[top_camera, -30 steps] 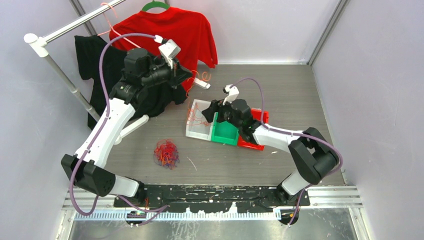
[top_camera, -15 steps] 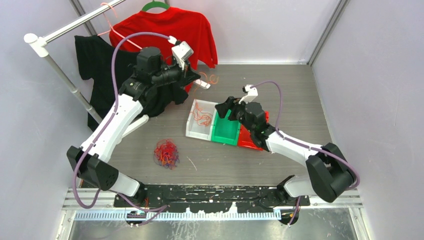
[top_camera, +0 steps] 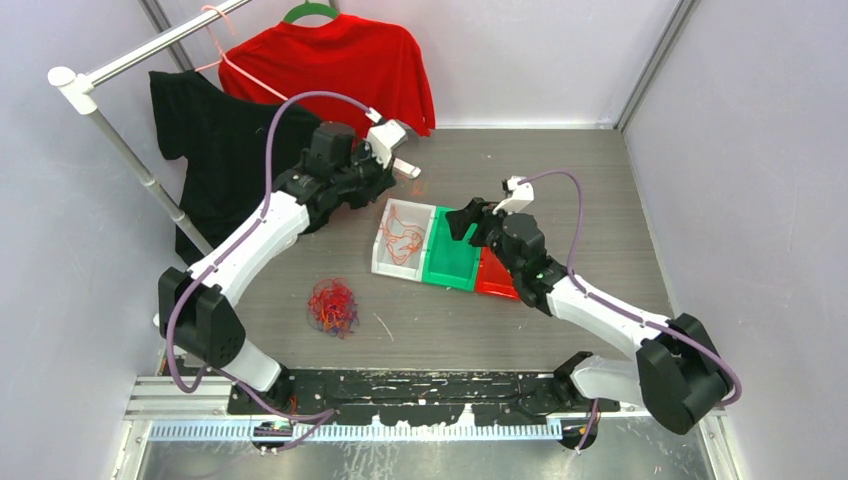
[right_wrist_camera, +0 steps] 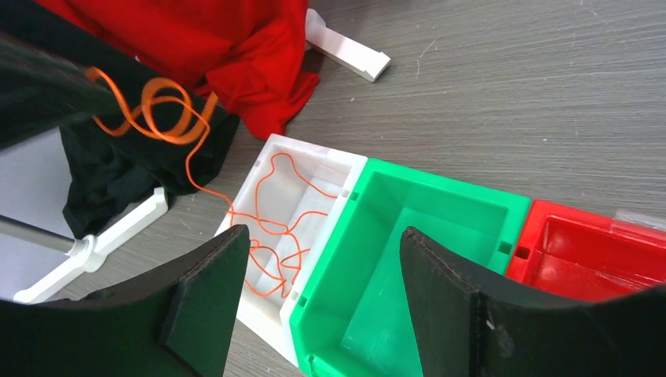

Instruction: Untangle the cables

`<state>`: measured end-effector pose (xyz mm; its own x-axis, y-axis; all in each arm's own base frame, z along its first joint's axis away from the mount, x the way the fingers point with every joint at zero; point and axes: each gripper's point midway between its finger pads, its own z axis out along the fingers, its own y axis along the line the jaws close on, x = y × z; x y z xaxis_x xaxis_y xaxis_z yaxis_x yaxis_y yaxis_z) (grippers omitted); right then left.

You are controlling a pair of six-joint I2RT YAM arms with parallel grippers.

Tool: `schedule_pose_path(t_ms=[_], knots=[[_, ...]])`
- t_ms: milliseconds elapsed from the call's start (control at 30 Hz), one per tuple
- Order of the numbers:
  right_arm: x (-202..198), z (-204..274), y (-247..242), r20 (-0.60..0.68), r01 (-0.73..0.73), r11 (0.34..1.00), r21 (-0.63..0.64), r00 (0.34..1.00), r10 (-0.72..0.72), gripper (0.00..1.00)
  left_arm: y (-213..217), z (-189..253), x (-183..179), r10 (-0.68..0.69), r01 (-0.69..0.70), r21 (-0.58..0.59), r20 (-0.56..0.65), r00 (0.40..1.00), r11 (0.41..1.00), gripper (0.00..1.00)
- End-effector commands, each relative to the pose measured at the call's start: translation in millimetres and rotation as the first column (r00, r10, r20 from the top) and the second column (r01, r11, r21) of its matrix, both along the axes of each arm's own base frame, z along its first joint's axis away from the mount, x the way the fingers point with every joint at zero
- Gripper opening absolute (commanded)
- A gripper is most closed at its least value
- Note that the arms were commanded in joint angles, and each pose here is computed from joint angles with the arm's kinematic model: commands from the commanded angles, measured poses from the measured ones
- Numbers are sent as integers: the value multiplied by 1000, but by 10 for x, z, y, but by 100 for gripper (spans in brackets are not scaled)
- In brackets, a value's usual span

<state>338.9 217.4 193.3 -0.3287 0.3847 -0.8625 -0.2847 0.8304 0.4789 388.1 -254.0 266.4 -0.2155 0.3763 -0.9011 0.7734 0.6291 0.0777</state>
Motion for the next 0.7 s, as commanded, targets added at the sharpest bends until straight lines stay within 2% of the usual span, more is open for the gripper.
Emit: schedule_pose_path(t_ms=[0,200,300,400,667], knots=[[-18,369,-142,75,53,997,57,996,-57,76,145,-319,-43,68,-67,106,-6,998,992,0],[-43,417,-172,72,62,995,74,995,-67,76,150,-771,-69,74,-72,280,3,997,957,0],[-46,413,-173,67,62,995,79,995,-68,76,86,-924,-82,70,-48,322,-56,996,946,0],[-64,417,-175,64,58,995,79,996,-63,76,64,-1140,-121,55,-20,440,-67,996,898,0],[-114,470,-204,74,52,996,72,996,-57,76,-186,-1302,-23,14,26,493,-77,997,870,0]])
